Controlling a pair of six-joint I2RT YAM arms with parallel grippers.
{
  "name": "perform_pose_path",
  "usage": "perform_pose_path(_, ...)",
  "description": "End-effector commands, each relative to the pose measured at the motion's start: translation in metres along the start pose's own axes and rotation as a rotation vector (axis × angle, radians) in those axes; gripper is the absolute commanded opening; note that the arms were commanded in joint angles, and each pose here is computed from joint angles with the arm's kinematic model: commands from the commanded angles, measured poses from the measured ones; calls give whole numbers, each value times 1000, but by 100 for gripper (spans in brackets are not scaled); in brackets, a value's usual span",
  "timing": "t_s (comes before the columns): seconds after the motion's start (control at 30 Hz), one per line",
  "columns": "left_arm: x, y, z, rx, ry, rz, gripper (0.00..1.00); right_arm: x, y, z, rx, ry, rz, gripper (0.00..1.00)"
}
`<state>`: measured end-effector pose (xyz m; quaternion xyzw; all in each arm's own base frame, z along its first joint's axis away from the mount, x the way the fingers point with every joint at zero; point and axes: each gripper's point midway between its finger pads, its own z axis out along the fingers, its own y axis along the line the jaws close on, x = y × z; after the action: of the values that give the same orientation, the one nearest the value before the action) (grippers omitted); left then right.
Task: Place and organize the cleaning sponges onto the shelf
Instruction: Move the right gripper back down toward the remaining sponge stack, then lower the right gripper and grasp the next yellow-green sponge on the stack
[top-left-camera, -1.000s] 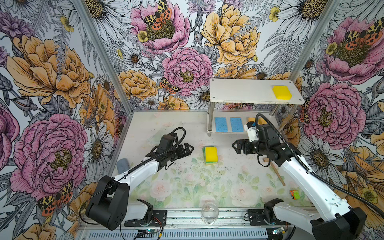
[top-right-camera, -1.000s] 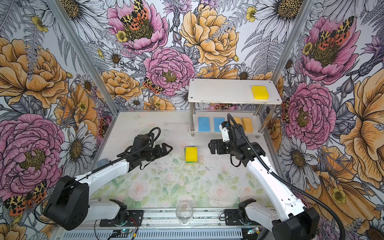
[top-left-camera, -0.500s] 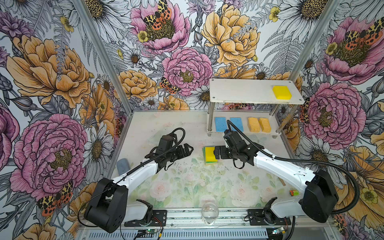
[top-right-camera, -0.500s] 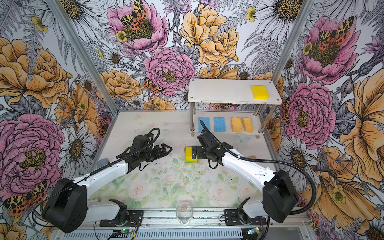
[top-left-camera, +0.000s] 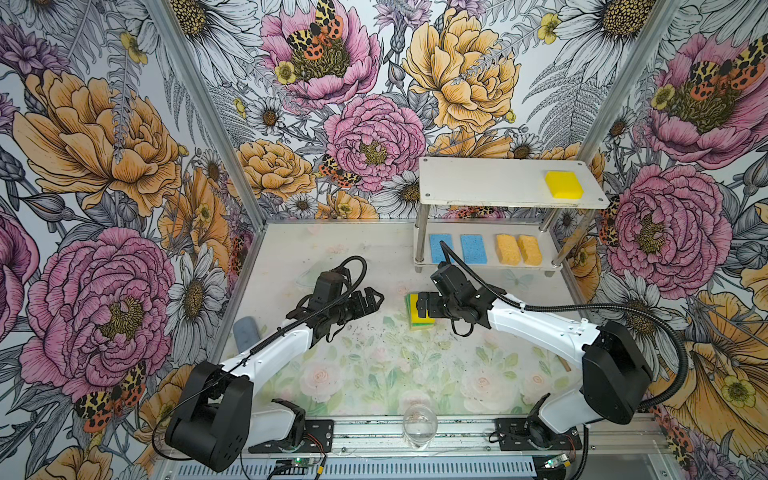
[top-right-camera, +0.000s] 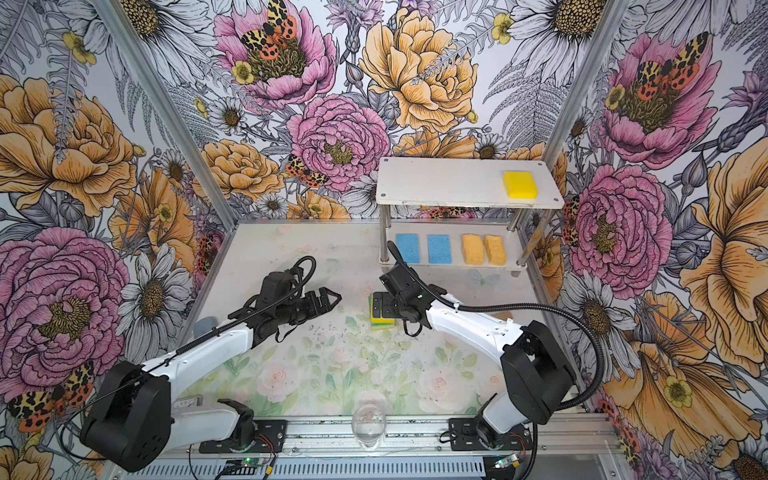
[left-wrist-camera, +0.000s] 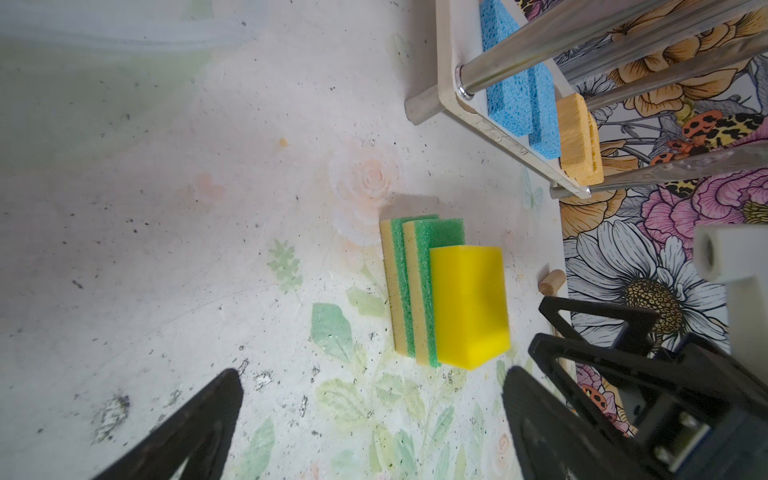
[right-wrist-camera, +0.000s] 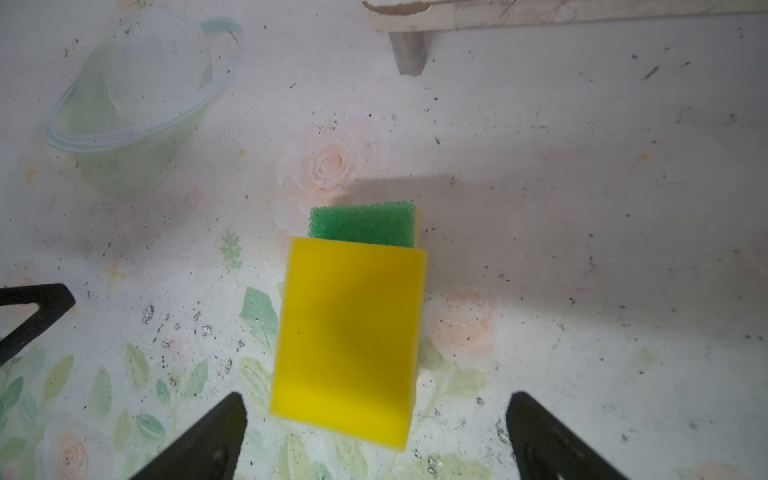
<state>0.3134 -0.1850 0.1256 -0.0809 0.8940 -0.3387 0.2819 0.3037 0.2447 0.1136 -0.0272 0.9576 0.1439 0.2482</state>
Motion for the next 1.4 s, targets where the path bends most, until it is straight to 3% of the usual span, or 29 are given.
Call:
perform_pose_path(0.0,2,-1,-5,19,-1,4,99,-15,16,1,-24,-43,19,100)
perform_pose_path(0.83,2,6,-2,9,3,-5,99,0,24,36,50,5,-26,100)
perform_pose_path(1.37,3,9,-1,5,4,-13,99,9,18,53,129,11,-74,90)
